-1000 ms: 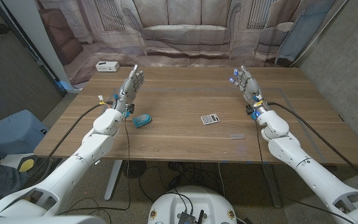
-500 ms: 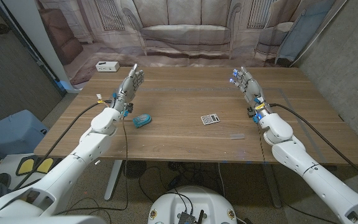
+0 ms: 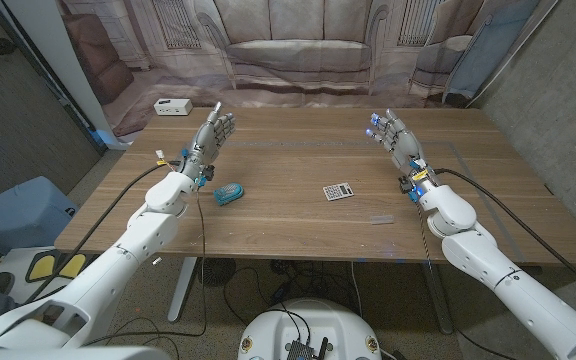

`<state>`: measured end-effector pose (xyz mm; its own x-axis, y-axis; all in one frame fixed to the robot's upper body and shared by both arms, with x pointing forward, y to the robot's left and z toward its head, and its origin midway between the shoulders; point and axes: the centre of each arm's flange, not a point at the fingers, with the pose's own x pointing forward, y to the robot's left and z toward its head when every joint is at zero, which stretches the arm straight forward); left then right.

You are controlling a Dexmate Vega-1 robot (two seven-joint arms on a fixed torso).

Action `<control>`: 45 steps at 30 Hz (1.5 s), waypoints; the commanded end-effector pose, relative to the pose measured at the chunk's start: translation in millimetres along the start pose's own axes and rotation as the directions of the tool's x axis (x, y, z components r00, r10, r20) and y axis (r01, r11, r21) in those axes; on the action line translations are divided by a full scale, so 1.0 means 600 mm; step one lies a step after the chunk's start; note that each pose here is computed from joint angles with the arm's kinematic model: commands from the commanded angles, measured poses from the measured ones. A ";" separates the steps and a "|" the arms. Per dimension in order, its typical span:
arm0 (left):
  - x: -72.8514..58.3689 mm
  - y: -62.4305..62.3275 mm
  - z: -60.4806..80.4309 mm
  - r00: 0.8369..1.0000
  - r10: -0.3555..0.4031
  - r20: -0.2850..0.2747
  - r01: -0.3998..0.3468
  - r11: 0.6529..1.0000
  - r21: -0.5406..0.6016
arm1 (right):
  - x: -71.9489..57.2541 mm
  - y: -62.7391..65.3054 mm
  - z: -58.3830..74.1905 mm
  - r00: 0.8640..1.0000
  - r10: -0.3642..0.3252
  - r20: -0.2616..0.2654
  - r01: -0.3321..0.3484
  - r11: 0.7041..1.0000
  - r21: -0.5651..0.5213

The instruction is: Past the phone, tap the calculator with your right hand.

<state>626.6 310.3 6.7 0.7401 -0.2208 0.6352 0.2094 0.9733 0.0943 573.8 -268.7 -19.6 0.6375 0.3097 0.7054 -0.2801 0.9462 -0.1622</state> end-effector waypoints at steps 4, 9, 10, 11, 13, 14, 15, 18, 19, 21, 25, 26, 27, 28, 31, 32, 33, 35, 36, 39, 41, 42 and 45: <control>0.008 0.002 0.039 1.000 -0.006 0.031 0.004 0.998 0.055 | -0.032 0.033 0.022 0.999 -0.008 0.047 0.008 1.000 0.003; -0.002 0.003 0.043 0.999 0.000 0.037 -0.002 0.998 0.056 | -0.043 0.042 0.021 0.999 0.005 0.034 -0.005 1.000 -0.022; -0.003 0.003 0.042 0.999 -0.001 0.036 -0.001 0.998 0.056 | -0.046 0.043 0.021 0.999 0.003 0.032 -0.002 1.000 -0.029; -0.004 0.003 0.040 0.999 -0.001 0.034 -0.001 0.999 0.053 | -0.048 0.044 0.021 1.000 0.003 0.031 -0.002 0.999 -0.042; -0.005 0.003 0.036 1.000 -0.007 0.028 0.006 0.999 0.045 | -0.053 0.045 0.022 0.999 -0.006 0.032 0.008 0.998 -0.062; -0.005 0.003 0.035 1.000 -0.010 0.027 0.009 0.999 0.043 | -0.055 0.045 0.022 0.999 -0.011 0.032 0.013 0.998 -0.069; -0.005 0.003 0.034 1.000 -0.012 0.025 0.010 0.999 0.045 | -0.057 0.046 0.023 0.999 -0.014 0.033 0.016 0.997 -0.079; -0.005 0.004 0.033 1.000 -0.015 0.022 0.014 0.999 0.044 | -0.061 0.049 0.025 0.999 -0.023 0.035 0.026 0.993 -0.112; -0.004 0.005 0.033 1.000 -0.017 0.023 0.016 0.999 0.043 | -0.063 0.051 0.025 0.999 -0.026 0.033 0.030 0.993 -0.117; -0.004 0.006 0.031 1.000 -0.017 0.020 0.016 0.999 0.041 | -0.065 0.055 0.025 0.999 -0.024 0.032 0.029 0.990 -0.135; -0.002 0.007 0.031 0.999 -0.030 0.016 0.029 0.998 0.047 | -0.070 0.062 0.026 0.999 -0.027 0.029 0.032 0.986 -0.166; -0.003 0.007 0.031 0.999 -0.032 0.017 0.031 0.999 0.045 | -0.071 0.064 0.027 0.999 -0.026 0.030 0.031 0.984 -0.174; -0.003 0.007 0.031 0.999 -0.033 0.019 0.032 0.999 0.043 | -0.072 0.065 0.028 0.999 -0.027 0.032 0.032 0.982 -0.185; -0.004 0.008 0.032 0.999 -0.033 0.021 0.032 0.999 0.043 | -0.074 0.067 0.030 0.999 -0.030 0.032 0.035 0.979 -0.198; -0.006 0.010 0.032 0.999 -0.030 0.027 0.029 0.999 0.043 | -0.078 0.074 0.036 0.999 -0.028 0.031 0.035 0.966 -0.256; -0.007 0.011 0.032 0.999 -0.028 0.029 0.027 0.999 0.042 | -0.079 0.077 0.038 0.999 -0.026 0.029 0.034 0.961 -0.273; -0.008 0.012 0.032 0.999 -0.026 0.030 0.025 0.999 0.040 | -0.080 0.079 0.039 0.999 -0.022 0.027 0.029 0.957 -0.288; -0.008 0.014 0.033 0.999 -0.026 0.030 0.025 0.999 0.042 | -0.082 0.085 0.041 0.999 -0.020 0.026 0.027 0.951 -0.307; -0.009 0.014 0.033 0.999 -0.026 0.031 0.025 0.999 0.042 | -0.083 0.088 0.041 0.999 -0.021 0.026 0.028 0.949 -0.315; -0.009 0.016 0.031 0.999 -0.031 0.030 0.030 0.999 0.039 | -0.084 0.096 0.041 1.000 -0.019 0.024 0.026 0.940 -0.339; -0.008 0.016 0.030 0.999 -0.037 0.030 0.036 0.999 0.038 | -0.085 0.101 0.041 0.999 -0.020 0.025 0.028 0.938 -0.346; -0.008 0.016 0.030 0.999 -0.042 0.030 0.041 0.998 0.039 | -0.086 0.103 0.040 0.999 -0.023 0.026 0.030 0.938 -0.346; -0.007 0.016 0.030 0.998 -0.049 0.032 0.048 0.998 0.040 | -0.087 0.109 0.039 0.999 -0.023 0.029 0.031 0.931 -0.363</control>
<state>613.1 319.3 18.9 0.7158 -0.2498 0.6521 0.2057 0.9678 0.1450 513.8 -237.6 -45.8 0.6258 0.2883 0.7247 -0.0492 0.9419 -0.3323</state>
